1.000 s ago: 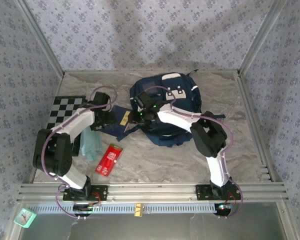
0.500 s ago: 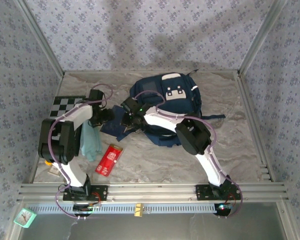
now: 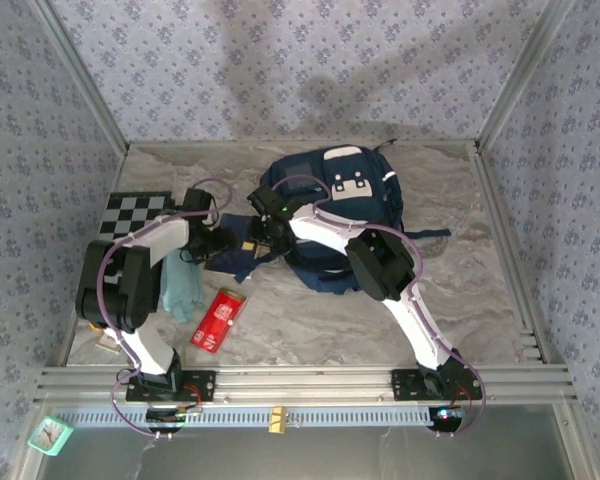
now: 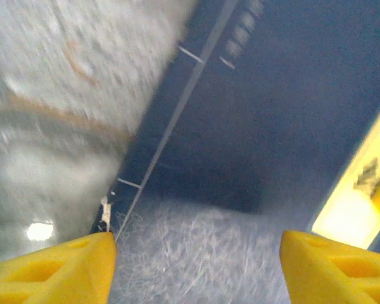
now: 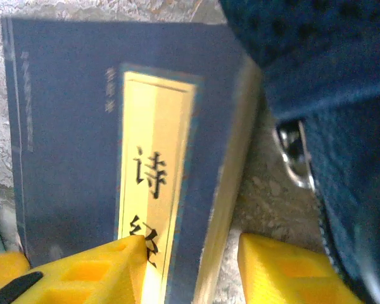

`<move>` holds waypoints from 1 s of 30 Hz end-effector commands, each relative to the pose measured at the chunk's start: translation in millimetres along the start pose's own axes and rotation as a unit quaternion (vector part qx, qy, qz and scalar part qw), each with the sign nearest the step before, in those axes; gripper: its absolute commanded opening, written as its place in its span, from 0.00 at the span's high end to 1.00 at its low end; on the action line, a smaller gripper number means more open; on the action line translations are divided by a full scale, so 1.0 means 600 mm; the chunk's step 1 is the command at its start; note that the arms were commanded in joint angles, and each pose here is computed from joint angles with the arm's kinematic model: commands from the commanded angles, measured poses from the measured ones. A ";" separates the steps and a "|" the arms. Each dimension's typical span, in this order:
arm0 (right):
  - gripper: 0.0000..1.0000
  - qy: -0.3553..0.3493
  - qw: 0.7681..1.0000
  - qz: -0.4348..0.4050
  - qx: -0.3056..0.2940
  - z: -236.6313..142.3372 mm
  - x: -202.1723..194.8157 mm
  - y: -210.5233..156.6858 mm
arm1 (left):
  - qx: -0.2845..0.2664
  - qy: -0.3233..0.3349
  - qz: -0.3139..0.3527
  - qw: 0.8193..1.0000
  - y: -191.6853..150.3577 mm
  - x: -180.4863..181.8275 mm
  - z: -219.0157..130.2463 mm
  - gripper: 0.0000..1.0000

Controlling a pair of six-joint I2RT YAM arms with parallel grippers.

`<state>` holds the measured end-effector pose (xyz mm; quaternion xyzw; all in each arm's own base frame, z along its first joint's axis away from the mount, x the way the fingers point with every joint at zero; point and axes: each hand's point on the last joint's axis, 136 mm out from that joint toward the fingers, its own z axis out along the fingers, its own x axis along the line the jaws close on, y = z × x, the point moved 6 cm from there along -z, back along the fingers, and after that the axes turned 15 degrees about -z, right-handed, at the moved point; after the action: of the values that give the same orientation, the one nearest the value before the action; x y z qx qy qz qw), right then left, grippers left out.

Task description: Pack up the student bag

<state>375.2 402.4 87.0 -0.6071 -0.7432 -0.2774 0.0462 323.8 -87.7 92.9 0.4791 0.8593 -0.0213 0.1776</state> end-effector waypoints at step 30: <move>0.57 0.095 0.992 -0.071 0.035 -0.061 0.057 -0.005 | 0.008 0.041 -0.020 0.999 -0.026 0.036 0.005 0.45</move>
<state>359.1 409.3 89.7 -0.5505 -0.7808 -0.2782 0.0994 304.1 -82.9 81.9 0.4663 0.8725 -0.0187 0.1449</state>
